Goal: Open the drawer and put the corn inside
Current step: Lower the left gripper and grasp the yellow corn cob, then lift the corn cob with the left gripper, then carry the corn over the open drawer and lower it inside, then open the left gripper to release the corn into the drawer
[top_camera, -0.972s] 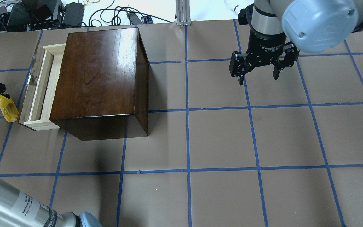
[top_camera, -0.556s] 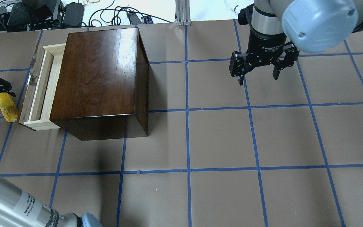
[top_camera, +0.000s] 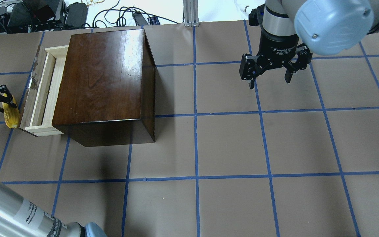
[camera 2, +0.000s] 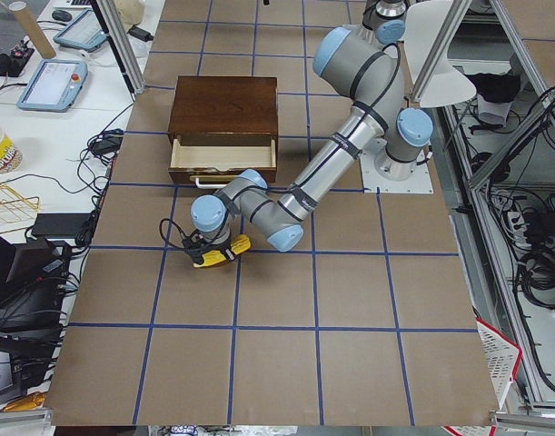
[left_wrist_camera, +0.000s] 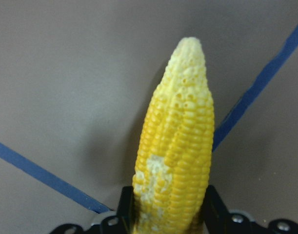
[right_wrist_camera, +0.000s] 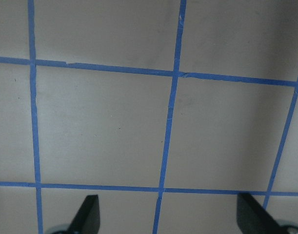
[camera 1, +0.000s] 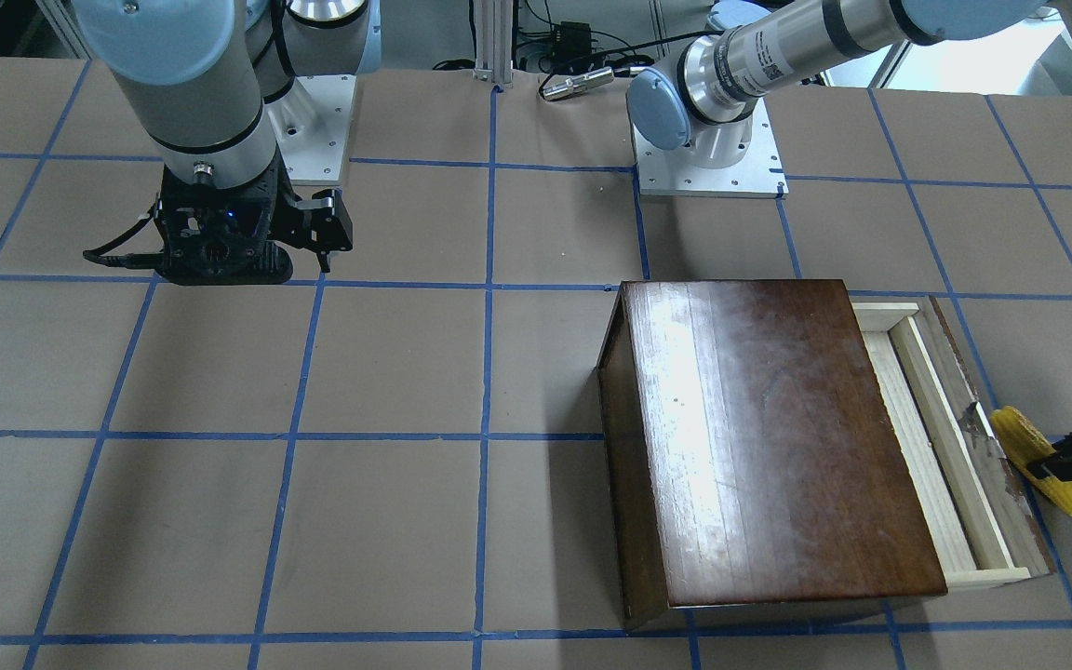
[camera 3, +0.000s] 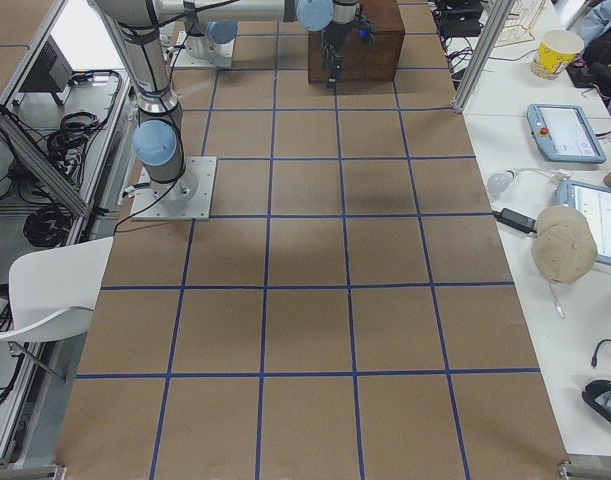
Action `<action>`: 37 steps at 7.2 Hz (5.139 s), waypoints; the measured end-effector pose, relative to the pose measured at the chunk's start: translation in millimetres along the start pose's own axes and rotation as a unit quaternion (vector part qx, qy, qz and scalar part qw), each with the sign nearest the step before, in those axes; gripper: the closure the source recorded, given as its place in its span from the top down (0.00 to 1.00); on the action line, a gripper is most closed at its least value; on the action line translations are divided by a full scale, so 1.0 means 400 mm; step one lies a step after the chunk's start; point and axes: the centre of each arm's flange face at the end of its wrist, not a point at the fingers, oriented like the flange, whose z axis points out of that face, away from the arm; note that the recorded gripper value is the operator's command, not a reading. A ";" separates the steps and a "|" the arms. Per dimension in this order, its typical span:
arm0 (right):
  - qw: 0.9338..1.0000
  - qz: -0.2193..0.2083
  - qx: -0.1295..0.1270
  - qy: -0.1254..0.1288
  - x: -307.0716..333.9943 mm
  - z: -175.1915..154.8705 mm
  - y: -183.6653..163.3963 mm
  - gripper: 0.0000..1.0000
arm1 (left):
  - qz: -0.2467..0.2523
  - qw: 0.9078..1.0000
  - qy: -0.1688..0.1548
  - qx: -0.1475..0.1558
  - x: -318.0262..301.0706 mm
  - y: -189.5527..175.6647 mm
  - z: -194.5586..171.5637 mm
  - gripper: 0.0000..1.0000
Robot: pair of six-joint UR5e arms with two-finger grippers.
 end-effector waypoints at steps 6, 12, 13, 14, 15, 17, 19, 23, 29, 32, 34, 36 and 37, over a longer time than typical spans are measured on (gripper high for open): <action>1.000 0.000 0.000 0.000 0.000 0.000 0.000 1.00 | 0.095 0.995 -0.007 0.033 0.153 0.029 -0.198 0.00; 1.000 0.001 0.000 0.000 0.000 0.000 0.000 1.00 | 0.212 0.976 -0.012 0.045 0.340 0.136 -0.553 0.00; 1.000 0.001 0.000 0.000 0.000 0.000 0.000 1.00 | 0.221 0.974 -0.010 0.041 0.378 0.164 -0.585 0.00; 1.000 0.001 0.000 0.000 0.000 0.000 0.000 1.00 | 0.230 0.972 -0.008 0.035 0.427 0.194 -0.600 0.00; 1.000 0.000 0.000 0.000 0.000 0.000 0.000 1.00 | 0.239 0.971 -0.006 0.025 0.487 0.225 -0.596 0.00; 1.000 0.000 0.000 0.000 0.000 0.000 0.000 1.00 | 0.253 0.967 -0.003 0.000 0.581 0.263 -0.540 0.00; 1.000 0.001 0.000 0.000 0.000 0.000 0.000 1.00 | 0.256 0.966 0.000 -0.033 0.599 0.283 -0.453 0.00; 1.000 0.000 0.000 0.000 0.000 0.000 0.000 1.00 | 0.246 0.967 0.018 -0.062 0.598 0.289 -0.343 0.02; 1.000 0.000 0.000 0.000 0.000 0.000 0.000 1.00 | 0.228 0.970 0.019 -0.081 0.595 0.285 -0.290 1.00; 1.000 0.000 0.000 -0.001 0.000 0.000 0.000 1.00 | 0.235 0.970 0.012 -0.063 0.608 0.311 -0.358 1.00; 1.000 0.000 0.000 0.000 0.000 0.000 0.000 1.00 | 0.250 0.968 0.010 -0.038 0.643 0.346 -0.438 1.00; 1.000 0.000 0.000 0.000 0.000 0.000 0.000 1.00 | 0.281 0.960 0.001 -0.013 0.723 0.414 -0.519 1.00; 1.000 0.000 0.000 0.000 0.000 0.000 0.000 1.00 | 0.294 0.956 -0.006 -0.008 0.759 0.451 -0.541 1.00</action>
